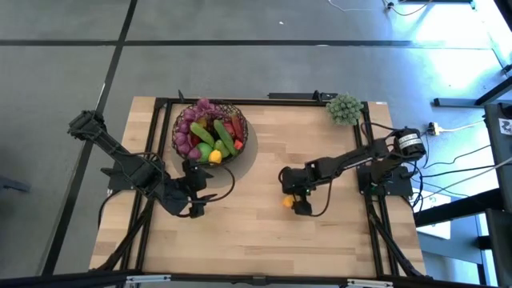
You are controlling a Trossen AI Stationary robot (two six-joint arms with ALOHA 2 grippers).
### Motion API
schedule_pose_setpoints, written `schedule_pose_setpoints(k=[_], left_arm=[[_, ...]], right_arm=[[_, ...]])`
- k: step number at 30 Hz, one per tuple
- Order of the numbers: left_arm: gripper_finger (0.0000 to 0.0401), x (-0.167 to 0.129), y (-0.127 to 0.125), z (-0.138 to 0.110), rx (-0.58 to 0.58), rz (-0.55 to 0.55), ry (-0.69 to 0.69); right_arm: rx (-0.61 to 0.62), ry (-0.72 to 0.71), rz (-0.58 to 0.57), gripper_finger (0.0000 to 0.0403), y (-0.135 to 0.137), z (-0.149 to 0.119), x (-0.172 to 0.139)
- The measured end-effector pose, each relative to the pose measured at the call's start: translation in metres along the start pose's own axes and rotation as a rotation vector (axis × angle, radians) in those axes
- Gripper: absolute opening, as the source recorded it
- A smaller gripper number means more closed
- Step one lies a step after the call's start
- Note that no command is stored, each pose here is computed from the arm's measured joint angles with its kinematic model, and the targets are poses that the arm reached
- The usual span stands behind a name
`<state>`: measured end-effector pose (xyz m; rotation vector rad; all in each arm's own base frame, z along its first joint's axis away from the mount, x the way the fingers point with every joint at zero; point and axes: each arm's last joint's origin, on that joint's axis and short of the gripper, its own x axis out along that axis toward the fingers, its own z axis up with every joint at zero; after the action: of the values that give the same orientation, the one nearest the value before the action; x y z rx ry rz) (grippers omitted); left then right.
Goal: Build produce basket
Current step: Put the yellow lemon into the black wire basket
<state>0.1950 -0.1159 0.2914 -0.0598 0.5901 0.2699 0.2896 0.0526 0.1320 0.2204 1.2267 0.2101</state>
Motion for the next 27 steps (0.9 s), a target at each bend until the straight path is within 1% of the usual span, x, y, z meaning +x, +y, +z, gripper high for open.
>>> schedule_pose_setpoints(k=[4, 9, 13, 16, 21, 25, 27], left_arm=[[0.0279, 0.000, 0.000, 0.000, 0.000, 0.000, 0.000], [0.0279, 0.000, 0.000, 0.000, 0.000, 0.000, 0.000], [0.0279, 0.000, 0.000, 0.000, 0.000, 0.000, 0.000], [0.0279, 0.000, 0.000, 0.000, 0.000, 0.000, 0.000], [0.0279, 0.000, 0.000, 0.000, 0.000, 0.000, 0.000], [0.0279, 0.000, 0.000, 0.000, 0.000, 0.000, 0.000], [0.0279, 0.000, 0.000, 0.000, 0.000, 0.000, 0.000]], right_arm=[[0.008, -0.002, -0.025, 0.0296, 0.004, -0.001, 0.001], [0.000, -0.002, -0.031, 0.0246, 0.007, -0.002, 0.002], [0.054, -0.009, -0.025, 0.0202, 0.007, -0.001, 0.002], [0.095, -0.023, -0.016, 0.0200, 0.008, 0.000, 0.000], [0.094, -0.034, -0.012, 0.0200, 0.010, 0.003, -0.003], [0.082, -0.080, 0.004, 0.0200, 0.016, 0.019, -0.012], [0.080, -0.108, -0.013, 0.0200, 0.020, 0.030, -0.020]])
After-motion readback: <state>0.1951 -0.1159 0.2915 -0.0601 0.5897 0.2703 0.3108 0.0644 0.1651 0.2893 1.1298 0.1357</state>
